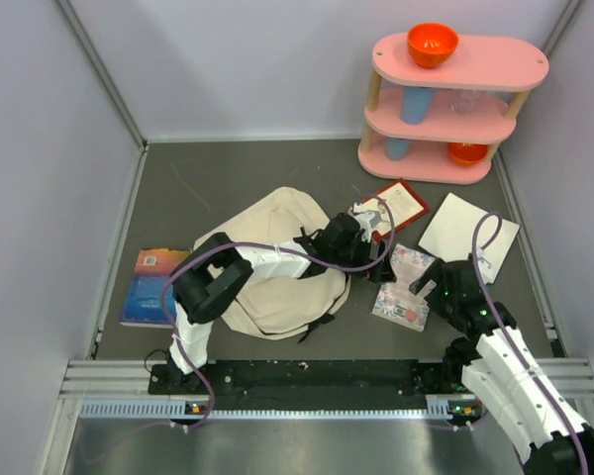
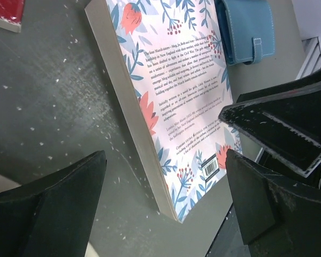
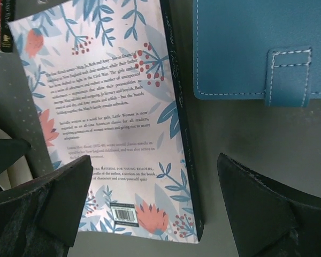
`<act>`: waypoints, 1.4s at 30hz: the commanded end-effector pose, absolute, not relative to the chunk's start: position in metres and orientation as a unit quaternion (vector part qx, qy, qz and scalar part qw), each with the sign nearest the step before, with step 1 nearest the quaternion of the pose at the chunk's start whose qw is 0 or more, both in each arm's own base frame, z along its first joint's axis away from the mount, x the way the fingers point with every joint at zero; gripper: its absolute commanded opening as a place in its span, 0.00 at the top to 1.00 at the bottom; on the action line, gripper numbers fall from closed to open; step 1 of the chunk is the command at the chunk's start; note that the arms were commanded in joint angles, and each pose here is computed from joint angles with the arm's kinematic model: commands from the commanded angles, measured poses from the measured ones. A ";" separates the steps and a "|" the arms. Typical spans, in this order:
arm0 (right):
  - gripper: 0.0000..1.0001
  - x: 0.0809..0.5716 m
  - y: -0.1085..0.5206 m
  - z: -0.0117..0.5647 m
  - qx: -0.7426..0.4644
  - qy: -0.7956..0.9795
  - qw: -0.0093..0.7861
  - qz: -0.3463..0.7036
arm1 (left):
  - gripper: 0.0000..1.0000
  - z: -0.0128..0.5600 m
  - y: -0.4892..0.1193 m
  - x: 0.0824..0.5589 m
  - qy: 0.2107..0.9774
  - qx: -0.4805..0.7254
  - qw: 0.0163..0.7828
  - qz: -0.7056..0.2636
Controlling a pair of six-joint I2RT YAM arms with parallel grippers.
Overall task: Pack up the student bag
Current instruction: Pick up the book from the center of the board.
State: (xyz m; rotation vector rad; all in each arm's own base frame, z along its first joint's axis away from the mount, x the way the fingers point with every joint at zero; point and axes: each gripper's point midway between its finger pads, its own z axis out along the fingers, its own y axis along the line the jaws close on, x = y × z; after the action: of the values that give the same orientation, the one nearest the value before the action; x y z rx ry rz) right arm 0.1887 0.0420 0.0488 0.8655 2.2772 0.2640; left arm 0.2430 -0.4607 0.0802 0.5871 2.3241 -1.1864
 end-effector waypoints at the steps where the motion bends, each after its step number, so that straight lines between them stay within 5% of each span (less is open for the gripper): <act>1: 0.02 0.202 0.052 0.044 0.308 0.882 0.334 0.127 | 0.04 0.097 -0.485 0.243 0.814 0.211 0.235 -0.487; 18: 0.36 0.214 0.076 0.050 0.280 0.877 0.334 0.201 | 0.24 0.084 -0.496 0.207 0.793 0.190 0.191 -0.547; 24: 0.38 0.214 0.078 0.050 0.272 0.878 0.336 0.204 | 0.47 0.085 -0.494 0.205 0.791 0.187 0.190 -0.550; 35: 0.38 0.213 0.080 0.053 0.270 0.875 0.341 0.214 | 0.25 0.049 -0.465 0.227 0.864 0.160 0.218 -0.424; 40: 0.38 0.212 0.079 0.051 0.269 0.876 0.340 0.212 | 0.30 0.056 -0.476 0.219 0.852 0.180 0.198 -0.451; 42: 0.38 0.213 0.079 0.051 0.270 0.876 0.340 0.211 | 0.40 0.064 -0.481 0.218 0.839 0.181 0.202 -0.472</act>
State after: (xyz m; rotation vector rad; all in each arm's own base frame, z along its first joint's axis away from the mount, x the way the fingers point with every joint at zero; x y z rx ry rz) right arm 0.1973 0.0666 0.0322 0.7351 2.3559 0.4383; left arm 0.2261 -0.4716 0.0490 0.4562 2.3780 -1.2395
